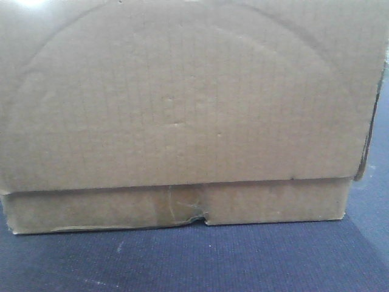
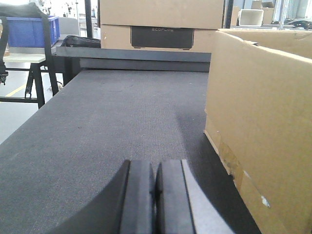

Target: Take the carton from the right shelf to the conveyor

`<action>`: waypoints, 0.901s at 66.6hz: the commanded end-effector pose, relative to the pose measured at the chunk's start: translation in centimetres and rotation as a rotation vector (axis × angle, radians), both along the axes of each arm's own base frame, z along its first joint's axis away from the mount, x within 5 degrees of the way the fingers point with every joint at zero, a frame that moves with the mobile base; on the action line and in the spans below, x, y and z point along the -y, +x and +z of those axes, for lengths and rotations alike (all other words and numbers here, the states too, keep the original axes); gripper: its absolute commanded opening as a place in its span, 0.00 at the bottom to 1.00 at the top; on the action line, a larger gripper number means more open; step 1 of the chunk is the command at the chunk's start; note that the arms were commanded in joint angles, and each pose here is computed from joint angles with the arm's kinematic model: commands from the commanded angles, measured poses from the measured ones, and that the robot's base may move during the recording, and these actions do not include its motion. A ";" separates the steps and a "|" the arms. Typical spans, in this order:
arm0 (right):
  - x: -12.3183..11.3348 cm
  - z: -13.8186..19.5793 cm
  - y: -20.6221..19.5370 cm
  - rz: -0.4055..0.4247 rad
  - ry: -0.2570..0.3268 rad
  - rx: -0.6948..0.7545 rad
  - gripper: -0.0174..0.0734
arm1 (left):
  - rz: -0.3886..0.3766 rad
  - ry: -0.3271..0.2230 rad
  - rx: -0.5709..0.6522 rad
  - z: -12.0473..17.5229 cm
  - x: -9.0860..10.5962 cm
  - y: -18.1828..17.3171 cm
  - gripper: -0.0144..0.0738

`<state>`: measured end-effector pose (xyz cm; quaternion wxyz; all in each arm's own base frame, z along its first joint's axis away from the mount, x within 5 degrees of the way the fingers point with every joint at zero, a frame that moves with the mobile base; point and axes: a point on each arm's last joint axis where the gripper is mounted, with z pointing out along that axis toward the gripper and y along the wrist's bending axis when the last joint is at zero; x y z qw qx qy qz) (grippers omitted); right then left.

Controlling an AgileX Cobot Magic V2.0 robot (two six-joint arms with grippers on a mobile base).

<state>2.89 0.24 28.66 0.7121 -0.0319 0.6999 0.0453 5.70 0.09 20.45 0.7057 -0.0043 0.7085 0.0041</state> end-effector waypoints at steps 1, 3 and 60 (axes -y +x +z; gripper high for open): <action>-0.1 -0.5 0.4 -0.016 -0.034 0.047 0.11 | 0.000 0.002 0.029 0.3 0.0 -0.1 0.16; -0.2 -0.9 0.6 -0.022 -0.031 0.056 0.11 | 0.000 0.002 0.029 0.3 0.0 -0.1 0.16; 0.3 -7.8 2.7 -0.122 -0.005 0.016 0.11 | 0.000 0.002 0.029 0.3 0.0 -0.1 0.16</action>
